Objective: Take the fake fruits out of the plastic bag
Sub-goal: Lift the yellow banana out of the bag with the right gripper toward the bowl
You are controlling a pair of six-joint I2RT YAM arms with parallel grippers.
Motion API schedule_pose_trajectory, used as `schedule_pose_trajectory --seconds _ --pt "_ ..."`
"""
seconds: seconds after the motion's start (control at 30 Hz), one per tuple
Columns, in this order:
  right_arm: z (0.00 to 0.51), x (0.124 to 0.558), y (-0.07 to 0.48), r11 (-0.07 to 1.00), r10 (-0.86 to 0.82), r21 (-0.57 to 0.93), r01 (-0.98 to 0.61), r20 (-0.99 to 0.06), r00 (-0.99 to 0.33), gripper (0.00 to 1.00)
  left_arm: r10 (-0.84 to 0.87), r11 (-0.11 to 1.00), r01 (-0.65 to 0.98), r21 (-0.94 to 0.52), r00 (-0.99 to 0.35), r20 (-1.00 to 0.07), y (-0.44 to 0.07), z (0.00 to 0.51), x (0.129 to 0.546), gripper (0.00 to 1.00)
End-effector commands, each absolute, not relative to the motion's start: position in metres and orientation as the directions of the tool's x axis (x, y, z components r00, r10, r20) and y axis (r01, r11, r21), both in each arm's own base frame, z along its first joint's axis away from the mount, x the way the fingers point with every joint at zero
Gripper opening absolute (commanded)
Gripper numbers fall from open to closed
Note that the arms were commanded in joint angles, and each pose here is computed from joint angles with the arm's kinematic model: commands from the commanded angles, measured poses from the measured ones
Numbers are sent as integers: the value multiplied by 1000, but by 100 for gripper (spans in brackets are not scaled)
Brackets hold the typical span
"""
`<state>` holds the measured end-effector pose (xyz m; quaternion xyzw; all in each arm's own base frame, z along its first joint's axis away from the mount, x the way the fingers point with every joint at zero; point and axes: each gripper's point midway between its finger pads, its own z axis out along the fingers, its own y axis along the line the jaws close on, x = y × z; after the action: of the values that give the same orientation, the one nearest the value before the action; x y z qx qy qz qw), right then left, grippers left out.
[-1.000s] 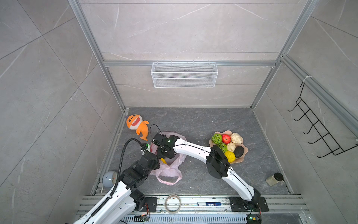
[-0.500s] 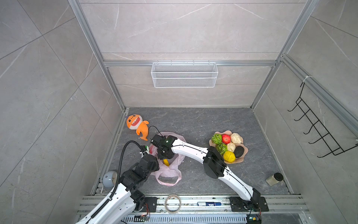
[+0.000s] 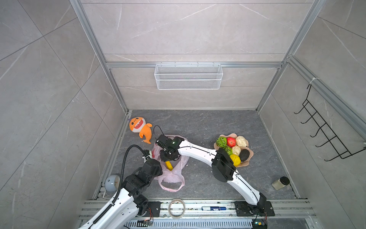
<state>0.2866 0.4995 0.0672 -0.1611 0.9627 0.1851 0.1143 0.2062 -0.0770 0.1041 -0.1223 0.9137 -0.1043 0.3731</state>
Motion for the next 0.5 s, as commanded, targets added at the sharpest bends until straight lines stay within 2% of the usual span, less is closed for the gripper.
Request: schedule_pose_trajectory --seconds 0.0,0.3,0.47 --pt "124 298 503 811 -233 439 -386 -362 -903 16 -316 945 -162 -284 -673 -669 -73 104 207 0" --pt "137 300 488 762 -230 516 -392 -350 -908 15 -327 942 -160 -295 -638 -698 -74 115 215 0" --pt "157 291 487 691 -264 593 -413 -325 -908 15 -322 946 -178 -271 -624 -712 -76 130 227 0"
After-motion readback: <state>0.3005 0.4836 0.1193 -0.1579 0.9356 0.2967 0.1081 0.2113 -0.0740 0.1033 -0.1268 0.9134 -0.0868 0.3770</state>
